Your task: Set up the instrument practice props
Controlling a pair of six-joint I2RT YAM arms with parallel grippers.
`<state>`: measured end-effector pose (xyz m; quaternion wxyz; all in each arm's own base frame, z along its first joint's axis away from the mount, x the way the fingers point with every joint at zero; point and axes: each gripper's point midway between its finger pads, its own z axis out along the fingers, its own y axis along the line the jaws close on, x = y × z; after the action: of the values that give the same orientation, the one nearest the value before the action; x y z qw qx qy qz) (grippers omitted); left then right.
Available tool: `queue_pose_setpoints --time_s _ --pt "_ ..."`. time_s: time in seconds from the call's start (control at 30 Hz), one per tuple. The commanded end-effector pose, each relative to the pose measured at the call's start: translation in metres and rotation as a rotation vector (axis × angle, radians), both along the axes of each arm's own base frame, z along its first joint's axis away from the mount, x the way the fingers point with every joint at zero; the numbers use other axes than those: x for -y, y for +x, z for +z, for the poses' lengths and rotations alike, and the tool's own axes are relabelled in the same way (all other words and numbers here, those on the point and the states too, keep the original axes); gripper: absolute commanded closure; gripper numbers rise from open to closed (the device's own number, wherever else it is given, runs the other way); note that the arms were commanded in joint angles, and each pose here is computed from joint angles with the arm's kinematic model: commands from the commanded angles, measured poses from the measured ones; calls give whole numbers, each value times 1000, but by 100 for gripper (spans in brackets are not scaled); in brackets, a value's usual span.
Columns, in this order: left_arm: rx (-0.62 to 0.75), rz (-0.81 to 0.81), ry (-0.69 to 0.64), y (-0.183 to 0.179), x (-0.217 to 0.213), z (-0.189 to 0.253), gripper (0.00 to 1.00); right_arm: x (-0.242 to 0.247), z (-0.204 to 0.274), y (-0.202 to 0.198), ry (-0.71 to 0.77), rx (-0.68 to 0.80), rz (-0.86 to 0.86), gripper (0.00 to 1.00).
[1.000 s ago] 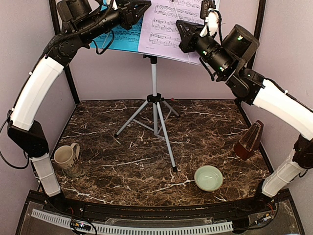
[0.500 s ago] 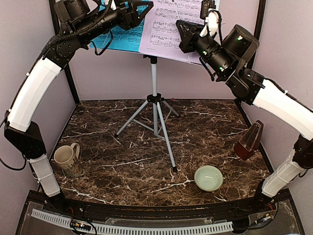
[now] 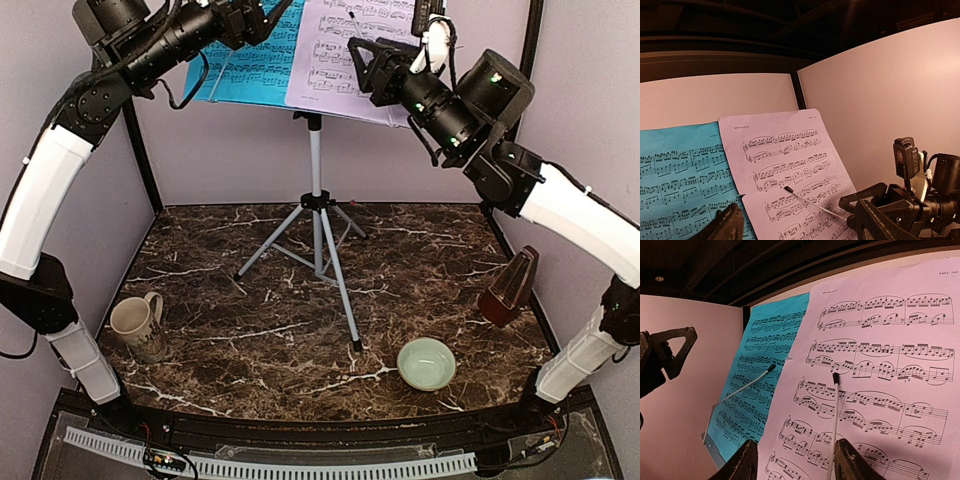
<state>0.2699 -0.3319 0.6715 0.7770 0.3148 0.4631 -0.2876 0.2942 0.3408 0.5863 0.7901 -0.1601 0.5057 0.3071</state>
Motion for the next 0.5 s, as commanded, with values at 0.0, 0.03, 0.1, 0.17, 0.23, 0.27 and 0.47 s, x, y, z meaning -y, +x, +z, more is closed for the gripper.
queue_pose_setpoints --time_s 0.0,0.03,0.1,0.17,0.23,0.27,0.47 --pt "44 24 -34 -17 -20 16 20 20 31 -23 75 65 -10 45" --pt "36 26 -28 -17 -20 12 20 20 34 -25 76 70 -9 44" --pt "25 36 -24 -17 -23 7 19 21 37 -29 76 74 -5 43" --pt "14 44 -21 -18 -28 2 18 22 40 -33 73 81 -3 40" --pt "-2 54 -13 -19 -32 -6 16 23 43 -37 69 90 3 35" --pt "-11 64 -8 -19 -34 -10 14 24 44 -39 67 93 4 32" --pt "-86 59 30 -25 -43 -47 6 29 41 -47 31 91 13 13"
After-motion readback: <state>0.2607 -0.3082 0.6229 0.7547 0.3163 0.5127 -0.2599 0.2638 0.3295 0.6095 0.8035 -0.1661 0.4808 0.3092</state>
